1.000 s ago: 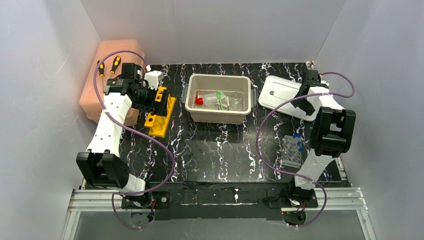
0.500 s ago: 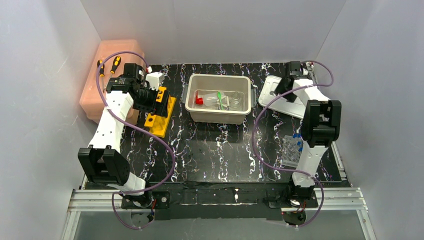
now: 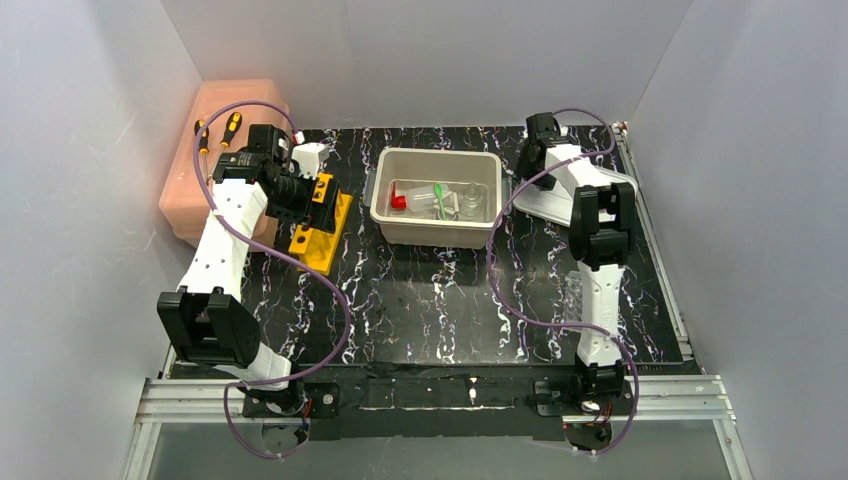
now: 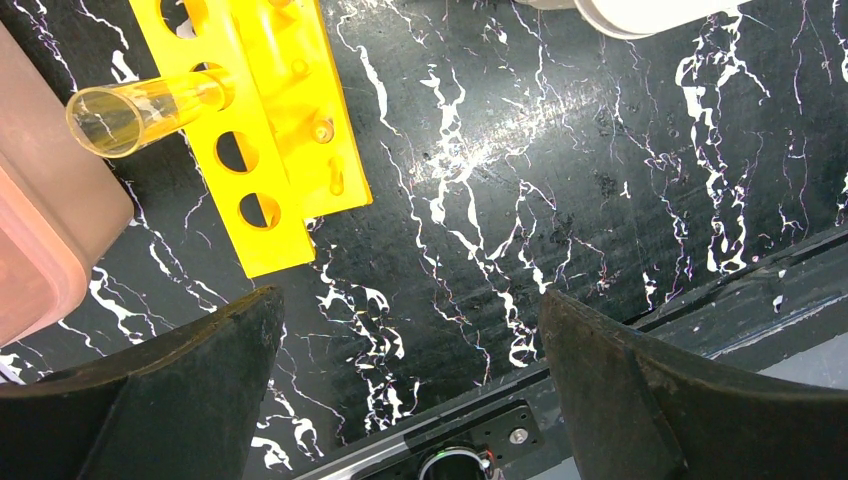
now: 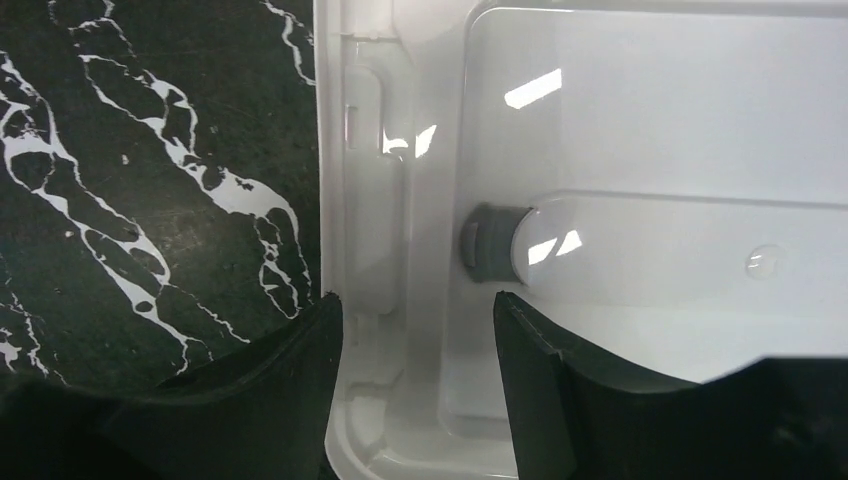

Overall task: Organize the chemistry lab equipment
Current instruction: Pick up the storage box lid at the center of the board.

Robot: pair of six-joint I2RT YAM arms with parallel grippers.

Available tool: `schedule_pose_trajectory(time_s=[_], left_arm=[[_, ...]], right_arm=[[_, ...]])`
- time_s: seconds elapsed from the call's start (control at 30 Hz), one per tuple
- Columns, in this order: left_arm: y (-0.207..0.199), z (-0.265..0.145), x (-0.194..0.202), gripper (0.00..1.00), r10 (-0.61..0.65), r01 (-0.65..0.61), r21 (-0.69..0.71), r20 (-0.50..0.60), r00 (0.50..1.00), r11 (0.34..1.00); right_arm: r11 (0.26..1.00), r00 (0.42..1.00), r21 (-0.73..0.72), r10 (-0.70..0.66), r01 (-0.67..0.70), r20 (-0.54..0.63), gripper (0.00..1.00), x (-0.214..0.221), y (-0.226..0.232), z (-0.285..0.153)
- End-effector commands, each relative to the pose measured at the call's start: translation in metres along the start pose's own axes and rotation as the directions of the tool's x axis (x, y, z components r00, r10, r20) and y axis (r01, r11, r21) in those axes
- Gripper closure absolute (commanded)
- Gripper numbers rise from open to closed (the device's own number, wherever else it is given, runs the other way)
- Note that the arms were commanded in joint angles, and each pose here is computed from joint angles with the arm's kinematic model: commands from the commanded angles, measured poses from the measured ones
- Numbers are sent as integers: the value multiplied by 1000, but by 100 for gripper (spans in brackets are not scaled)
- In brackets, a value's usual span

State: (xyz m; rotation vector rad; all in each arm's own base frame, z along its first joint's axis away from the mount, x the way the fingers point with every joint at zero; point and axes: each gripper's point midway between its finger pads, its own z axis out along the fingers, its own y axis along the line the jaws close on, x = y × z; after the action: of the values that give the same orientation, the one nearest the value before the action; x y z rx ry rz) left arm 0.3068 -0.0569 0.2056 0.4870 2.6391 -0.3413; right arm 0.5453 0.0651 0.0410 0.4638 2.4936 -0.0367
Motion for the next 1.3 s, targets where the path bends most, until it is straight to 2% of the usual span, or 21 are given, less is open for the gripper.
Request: schedule_pose_trajectory(time_s=[0.0, 0.2, 0.43, 0.77, 1.0, 1.27], left_arm=[[-2, -8, -3, 1, 4, -4, 10, 7, 1000, 1000], [-2, -7, -3, 1, 5, -5, 9, 5, 1000, 1000], [-1, -5, 2, 1, 10, -10, 7, -5, 1000, 1000], [0, -10, 2, 1, 20, -20, -9, 0, 1000, 1000], [1, -10, 1, 1, 22, -22, -13, -5, 1000, 1000], [2, -8, 3, 1, 20, -21, -14, -12, 1000, 1000]], right_arm=[[999, 998, -18, -26, 27, 59, 36, -25, 15, -8], [999, 998, -13, -39, 40, 48, 41, -22, 19, 3], [997, 994, 17, -73, 71, 82, 41, -26, 21, -11], [998, 984, -20, -54, 58, 168, 42, -50, 58, -27], [997, 992, -7, -74, 75, 106, 45, -25, 58, 2], [995, 993, 34, -95, 92, 72, 48, -8, 48, 12]])
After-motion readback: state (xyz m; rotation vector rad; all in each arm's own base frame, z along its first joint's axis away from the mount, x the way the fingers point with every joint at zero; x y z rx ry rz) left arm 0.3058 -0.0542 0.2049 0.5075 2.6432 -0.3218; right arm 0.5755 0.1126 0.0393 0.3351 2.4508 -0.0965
